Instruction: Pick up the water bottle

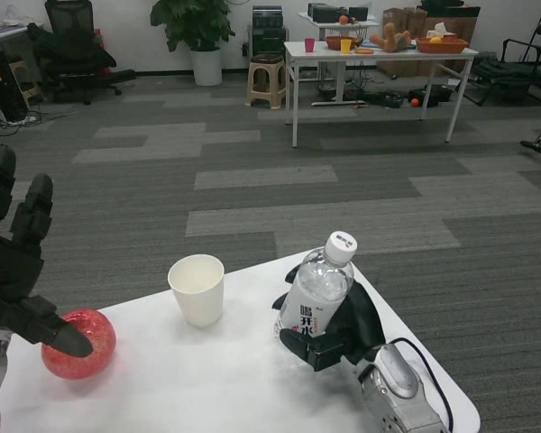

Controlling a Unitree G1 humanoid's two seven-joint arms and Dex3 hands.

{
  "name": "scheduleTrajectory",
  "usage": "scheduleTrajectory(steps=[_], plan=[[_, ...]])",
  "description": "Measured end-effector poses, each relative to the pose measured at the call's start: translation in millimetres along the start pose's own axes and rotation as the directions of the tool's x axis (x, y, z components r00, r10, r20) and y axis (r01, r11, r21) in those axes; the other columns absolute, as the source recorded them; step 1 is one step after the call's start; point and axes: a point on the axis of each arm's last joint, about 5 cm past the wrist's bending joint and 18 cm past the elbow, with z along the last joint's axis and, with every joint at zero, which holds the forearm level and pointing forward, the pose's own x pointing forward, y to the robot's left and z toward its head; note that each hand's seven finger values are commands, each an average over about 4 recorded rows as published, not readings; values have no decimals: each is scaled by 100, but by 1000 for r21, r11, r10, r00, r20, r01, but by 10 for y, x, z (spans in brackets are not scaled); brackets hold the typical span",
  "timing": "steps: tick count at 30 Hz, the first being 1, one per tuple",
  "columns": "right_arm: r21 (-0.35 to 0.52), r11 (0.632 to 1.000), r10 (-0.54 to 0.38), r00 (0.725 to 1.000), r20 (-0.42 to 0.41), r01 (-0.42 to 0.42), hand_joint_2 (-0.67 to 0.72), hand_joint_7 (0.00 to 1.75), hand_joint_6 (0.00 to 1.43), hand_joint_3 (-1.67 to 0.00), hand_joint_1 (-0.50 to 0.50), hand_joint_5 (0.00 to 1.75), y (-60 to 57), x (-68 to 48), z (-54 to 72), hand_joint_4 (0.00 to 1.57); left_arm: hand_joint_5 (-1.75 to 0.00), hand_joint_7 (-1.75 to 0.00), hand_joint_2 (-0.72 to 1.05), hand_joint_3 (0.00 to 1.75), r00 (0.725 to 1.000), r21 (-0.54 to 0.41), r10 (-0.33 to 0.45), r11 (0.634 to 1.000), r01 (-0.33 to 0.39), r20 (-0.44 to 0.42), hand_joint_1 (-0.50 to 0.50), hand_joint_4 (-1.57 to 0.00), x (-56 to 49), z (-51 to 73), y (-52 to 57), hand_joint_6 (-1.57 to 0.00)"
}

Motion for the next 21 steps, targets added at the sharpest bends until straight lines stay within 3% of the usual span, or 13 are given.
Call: scheduleTrajectory(steps=[6, 14, 21], plan=[[-18, 998, 52, 998, -24, -52, -16, 154, 64, -159, 42, 145, 45, 98, 162, 100, 0, 0, -55, 9, 1000, 0, 1, 1000, -1, 0, -50, 0, -2, -1, 1, 0], [-98, 989, 88, 976, -198, -109, -16, 154, 56, -159, 42, 145, 91, 177, 404, 99, 0, 0, -55, 9, 1000, 6, -2, 1000, 2, -3, -50, 0, -5, 3, 10, 0], [-138, 982, 88, 960, -266, -128, -16, 154, 49, -159, 42, 145, 133, 192, 485, 97, 0, 0, -55, 9, 1000, 22, -20, 1000, 20, -16, -50, 0, -7, 9, 21, 0]])
